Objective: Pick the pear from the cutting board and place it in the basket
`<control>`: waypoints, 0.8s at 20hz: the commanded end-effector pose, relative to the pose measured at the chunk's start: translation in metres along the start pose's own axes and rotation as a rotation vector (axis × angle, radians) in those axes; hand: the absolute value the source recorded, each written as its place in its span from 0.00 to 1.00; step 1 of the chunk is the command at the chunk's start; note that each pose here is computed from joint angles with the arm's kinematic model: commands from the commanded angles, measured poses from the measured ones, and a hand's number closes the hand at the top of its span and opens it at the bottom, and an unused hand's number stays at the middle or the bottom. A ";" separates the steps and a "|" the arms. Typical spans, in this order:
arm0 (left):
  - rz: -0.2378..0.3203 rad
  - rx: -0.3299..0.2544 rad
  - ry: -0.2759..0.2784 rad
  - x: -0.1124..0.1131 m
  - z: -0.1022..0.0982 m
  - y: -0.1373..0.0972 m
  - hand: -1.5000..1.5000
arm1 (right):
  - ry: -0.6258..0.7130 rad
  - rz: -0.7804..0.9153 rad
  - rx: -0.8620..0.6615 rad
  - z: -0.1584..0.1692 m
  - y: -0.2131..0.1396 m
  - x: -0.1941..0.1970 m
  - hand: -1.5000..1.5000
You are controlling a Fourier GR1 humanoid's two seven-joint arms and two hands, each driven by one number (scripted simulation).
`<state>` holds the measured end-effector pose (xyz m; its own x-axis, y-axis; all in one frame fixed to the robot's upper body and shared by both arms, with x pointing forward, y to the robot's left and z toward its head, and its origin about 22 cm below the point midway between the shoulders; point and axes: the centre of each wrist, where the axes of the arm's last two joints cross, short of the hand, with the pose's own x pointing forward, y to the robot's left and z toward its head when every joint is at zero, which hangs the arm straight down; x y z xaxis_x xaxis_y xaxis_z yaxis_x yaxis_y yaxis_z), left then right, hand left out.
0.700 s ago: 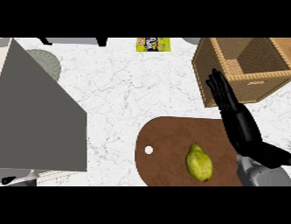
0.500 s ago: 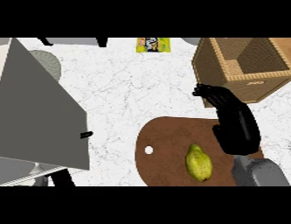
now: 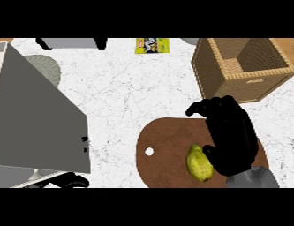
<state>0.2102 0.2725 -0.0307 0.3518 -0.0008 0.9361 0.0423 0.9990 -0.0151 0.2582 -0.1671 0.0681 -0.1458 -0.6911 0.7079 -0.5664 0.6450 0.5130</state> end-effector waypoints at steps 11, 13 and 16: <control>-0.095 0.140 0.181 -0.026 0.019 0.023 0.50 | 0.374 0.865 -0.044 -0.004 -0.081 0.183 0.00; -0.086 0.143 0.182 -0.025 0.017 0.026 0.50 | 0.419 0.875 -0.025 0.010 -0.105 0.208 0.00; -0.088 0.142 0.171 -0.033 0.013 0.018 0.50 | 0.486 0.915 0.053 0.012 -0.118 0.245 0.00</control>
<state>0.2050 0.2746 -0.0285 0.3635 -0.0601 0.9297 0.0163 0.9982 0.0582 0.2821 -0.3701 0.1496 -0.2102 0.1735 0.9621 -0.4004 0.8825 -0.2466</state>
